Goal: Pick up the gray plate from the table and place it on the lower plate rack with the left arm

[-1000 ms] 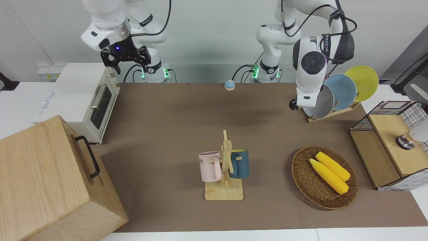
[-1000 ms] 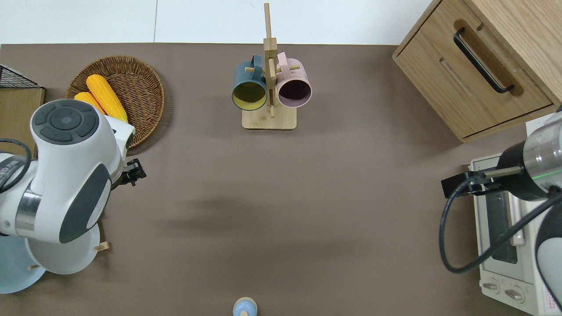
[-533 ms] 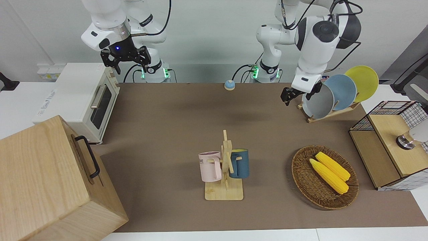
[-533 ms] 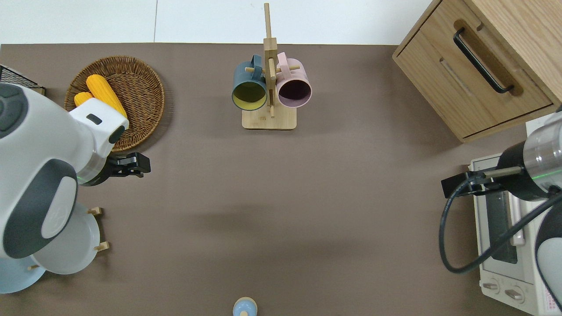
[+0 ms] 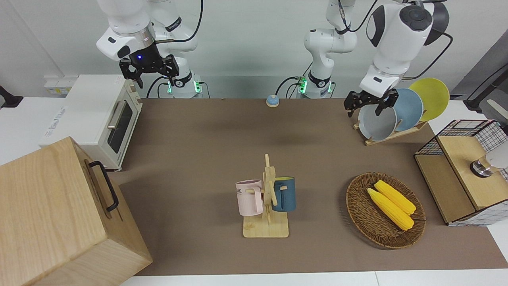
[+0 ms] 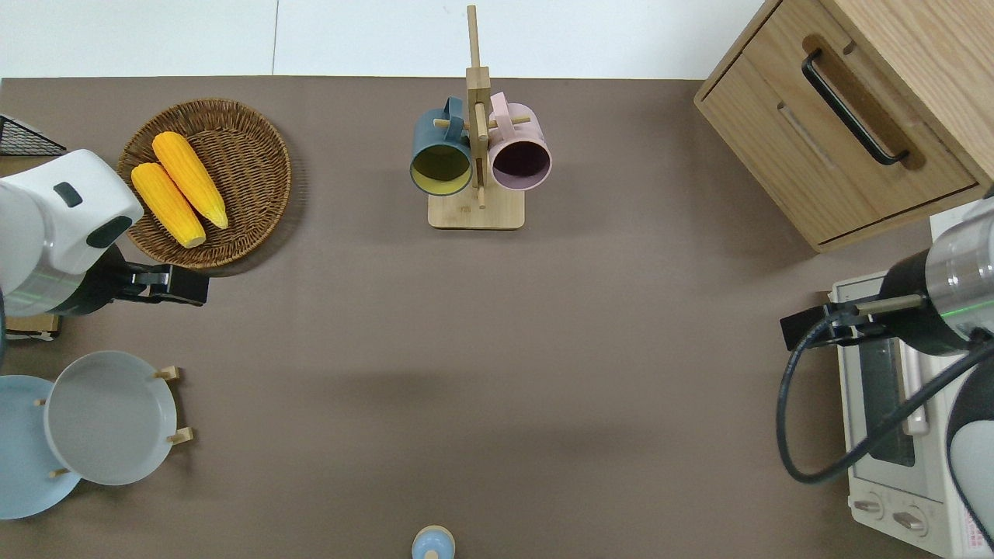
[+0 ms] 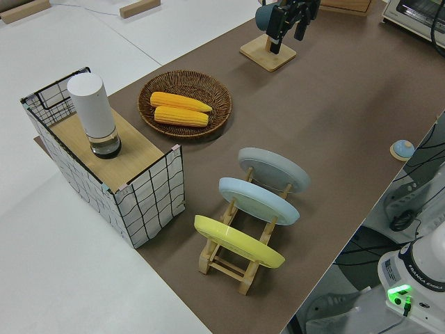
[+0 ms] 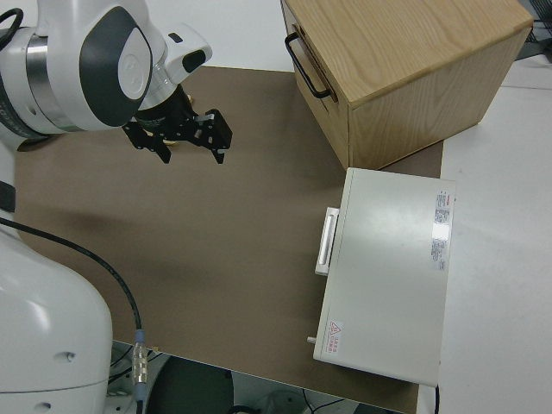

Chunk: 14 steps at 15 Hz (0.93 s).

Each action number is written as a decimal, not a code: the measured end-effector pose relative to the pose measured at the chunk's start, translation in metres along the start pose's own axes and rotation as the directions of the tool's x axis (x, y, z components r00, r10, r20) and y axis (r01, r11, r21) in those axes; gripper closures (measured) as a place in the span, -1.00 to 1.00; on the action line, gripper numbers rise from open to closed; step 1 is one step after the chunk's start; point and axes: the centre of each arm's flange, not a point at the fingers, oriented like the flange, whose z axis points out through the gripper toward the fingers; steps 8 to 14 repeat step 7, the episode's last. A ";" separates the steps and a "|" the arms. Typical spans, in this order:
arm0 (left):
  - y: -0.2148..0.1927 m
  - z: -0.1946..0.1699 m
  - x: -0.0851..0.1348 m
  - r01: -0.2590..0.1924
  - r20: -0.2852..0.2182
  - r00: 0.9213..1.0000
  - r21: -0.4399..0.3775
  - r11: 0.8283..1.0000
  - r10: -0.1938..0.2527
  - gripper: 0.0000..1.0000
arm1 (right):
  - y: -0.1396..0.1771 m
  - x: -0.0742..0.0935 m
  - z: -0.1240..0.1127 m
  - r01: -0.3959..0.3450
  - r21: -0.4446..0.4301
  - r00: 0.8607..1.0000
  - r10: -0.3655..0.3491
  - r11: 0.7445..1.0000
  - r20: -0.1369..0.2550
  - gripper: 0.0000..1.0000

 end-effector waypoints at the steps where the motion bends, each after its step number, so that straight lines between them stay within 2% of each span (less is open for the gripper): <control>1: 0.002 -0.002 0.000 0.001 -0.004 1.000 -0.018 1.000 -0.001 -1.00 | 0.000 0.000 0.000 0.000 0.000 1.000 0.000 1.000 0.000 -0.98; 5: 0.005 -0.006 0.004 0.005 -0.040 0.999 -0.066 0.998 -0.008 -1.00 | 0.000 0.000 0.000 0.000 0.000 1.000 0.000 1.000 0.000 -0.98; 7: 0.003 -0.005 0.006 0.017 -0.044 0.999 -0.062 0.998 -0.020 -1.00 | 0.000 0.000 0.000 0.000 0.000 1.000 0.000 1.000 0.000 -0.98; 14: 0.003 -0.005 0.006 0.017 -0.044 0.999 -0.062 0.998 -0.020 -1.00 | 0.000 0.000 0.000 0.000 0.000 1.000 0.000 1.000 0.000 -0.98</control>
